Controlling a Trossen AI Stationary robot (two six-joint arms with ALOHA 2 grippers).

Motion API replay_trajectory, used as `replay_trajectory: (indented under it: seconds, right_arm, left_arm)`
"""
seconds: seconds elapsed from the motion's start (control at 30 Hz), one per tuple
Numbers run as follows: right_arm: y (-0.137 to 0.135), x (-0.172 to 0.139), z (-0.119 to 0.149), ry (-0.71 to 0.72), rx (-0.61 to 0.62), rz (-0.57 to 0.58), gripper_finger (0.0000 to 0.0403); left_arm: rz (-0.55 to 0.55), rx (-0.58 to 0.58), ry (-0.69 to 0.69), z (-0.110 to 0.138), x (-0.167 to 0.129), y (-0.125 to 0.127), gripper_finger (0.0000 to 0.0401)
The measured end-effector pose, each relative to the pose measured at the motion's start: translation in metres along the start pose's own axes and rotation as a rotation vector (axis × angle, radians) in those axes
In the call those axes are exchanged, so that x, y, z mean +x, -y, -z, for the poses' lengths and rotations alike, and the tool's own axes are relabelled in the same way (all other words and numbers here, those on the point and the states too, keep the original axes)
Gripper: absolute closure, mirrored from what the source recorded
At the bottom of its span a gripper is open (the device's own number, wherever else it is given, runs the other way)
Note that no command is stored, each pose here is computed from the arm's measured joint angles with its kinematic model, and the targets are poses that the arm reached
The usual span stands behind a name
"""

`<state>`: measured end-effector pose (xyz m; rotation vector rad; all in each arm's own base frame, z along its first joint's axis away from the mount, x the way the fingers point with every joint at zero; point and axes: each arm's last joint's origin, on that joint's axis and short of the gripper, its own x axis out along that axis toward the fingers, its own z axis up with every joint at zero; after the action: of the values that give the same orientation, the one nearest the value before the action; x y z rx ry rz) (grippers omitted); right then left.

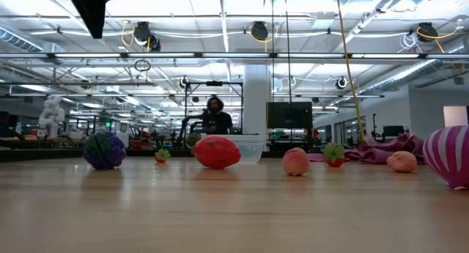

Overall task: Pick and placing Produce into tupperware
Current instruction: Put the blue grapes into the transparent bin

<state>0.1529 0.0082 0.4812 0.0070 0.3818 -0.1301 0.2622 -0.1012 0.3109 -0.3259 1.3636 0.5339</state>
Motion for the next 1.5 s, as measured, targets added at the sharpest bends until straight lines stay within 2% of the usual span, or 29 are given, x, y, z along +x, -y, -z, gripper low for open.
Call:
replay_trajectory:
  seconds: [0.23, 0.37, 0.53, 0.7, 0.9, 1.3, 1.5]
  right_arm:
    - [0.0, 0.0, -0.001, 0.007, 0.002, -0.001, 0.0346]
    - [0.0, 0.0, -0.001, 0.007, 0.002, -0.003, 0.0346]
    - [0.0, 0.0, -0.001, 0.006, 0.01, -0.004, 0.0346]
    - [0.0, 0.0, 0.001, -0.015, 0.047, -0.003, 0.0346]
    - [0.0, 0.0, 0.003, -0.034, 0.043, -0.002, 0.0346]
    - [0.001, -0.003, 0.008, -0.072, -0.013, -0.004, 0.0346]
    - [0.001, -0.004, 0.008, -0.066, -0.045, -0.007, 0.0346]
  left_arm:
    - [-0.017, -0.358, -0.062, -0.008, 0.011, 0.001, 0.0128]
    - [-0.027, -0.5, -0.062, -0.015, 0.012, -0.006, 0.0128]
    - [-0.02, -0.503, -0.04, -0.026, 0.015, -0.012, 0.0128]
    - [0.052, -0.476, 0.037, -0.038, 0.016, -0.01, 0.0128]
    - [0.064, -0.582, 0.022, -0.041, 0.017, -0.012, 0.0128]
    - [0.001, -0.768, -0.102, -0.025, 0.042, -0.01, 0.0127]
    - [0.051, -0.815, -0.084, -0.023, 0.058, -0.004, 0.0108]
